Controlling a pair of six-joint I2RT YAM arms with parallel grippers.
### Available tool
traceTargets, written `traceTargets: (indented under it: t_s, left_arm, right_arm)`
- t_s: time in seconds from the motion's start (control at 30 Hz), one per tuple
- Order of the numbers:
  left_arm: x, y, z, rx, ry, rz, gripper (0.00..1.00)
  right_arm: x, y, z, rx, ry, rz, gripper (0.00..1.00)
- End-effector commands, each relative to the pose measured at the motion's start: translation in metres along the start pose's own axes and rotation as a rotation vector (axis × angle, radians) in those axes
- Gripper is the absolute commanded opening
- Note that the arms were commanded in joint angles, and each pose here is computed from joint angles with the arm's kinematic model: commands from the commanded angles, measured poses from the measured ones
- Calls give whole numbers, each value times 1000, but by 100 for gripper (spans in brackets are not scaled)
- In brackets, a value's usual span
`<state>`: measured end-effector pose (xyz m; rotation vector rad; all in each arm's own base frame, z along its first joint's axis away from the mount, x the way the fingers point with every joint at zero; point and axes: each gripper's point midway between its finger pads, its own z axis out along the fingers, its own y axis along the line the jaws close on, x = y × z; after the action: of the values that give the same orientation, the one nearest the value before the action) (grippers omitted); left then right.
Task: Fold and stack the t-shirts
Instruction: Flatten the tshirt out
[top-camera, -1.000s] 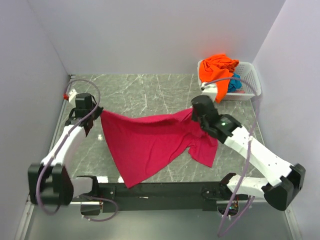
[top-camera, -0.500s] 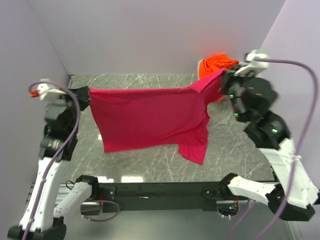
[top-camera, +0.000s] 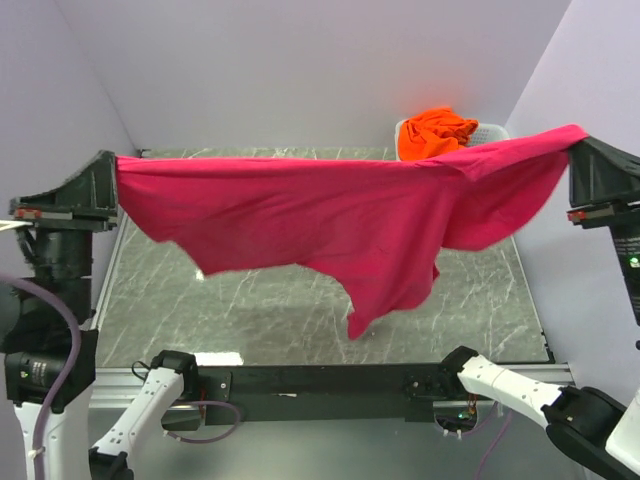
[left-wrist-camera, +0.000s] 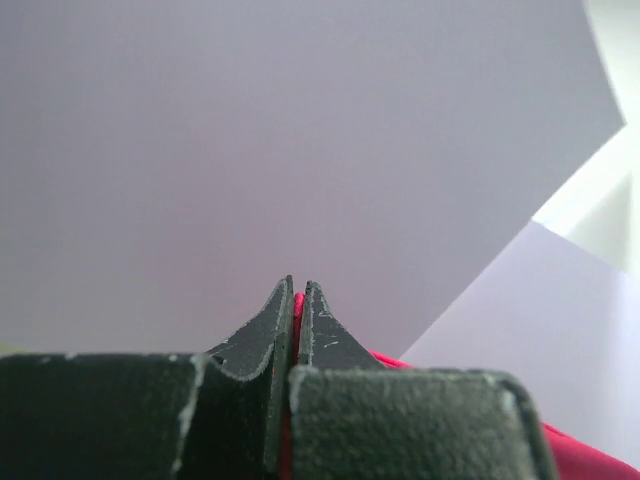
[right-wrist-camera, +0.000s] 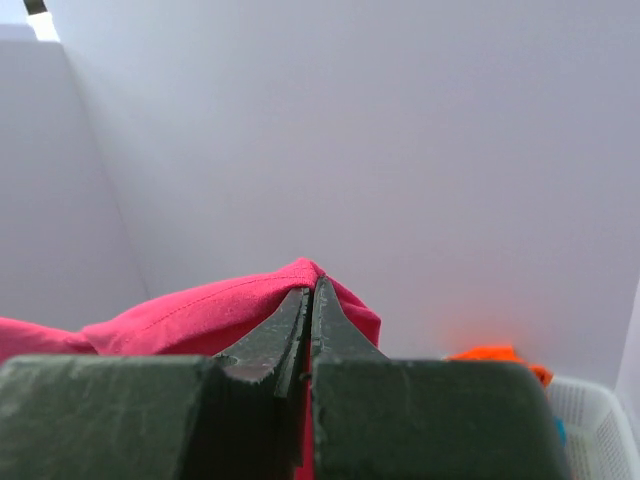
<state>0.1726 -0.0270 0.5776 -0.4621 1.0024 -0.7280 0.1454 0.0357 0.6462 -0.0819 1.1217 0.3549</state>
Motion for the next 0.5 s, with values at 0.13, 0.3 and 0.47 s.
traceTargets:
  t_s: [0.13, 0.3, 0.47]
  left_arm:
    - [25, 16, 58, -72, 64, 76, 1]
    - [87, 108, 103, -371, 138, 171, 1]
    - [177, 247, 123, -681, 289, 241, 1]
  right_arm:
    - [14, -20, 39, 161, 16, -145, 0]
    - [91, -39, 95, 381, 175, -292, 0]
    - [247, -50, 149, 348, 456, -313, 0]
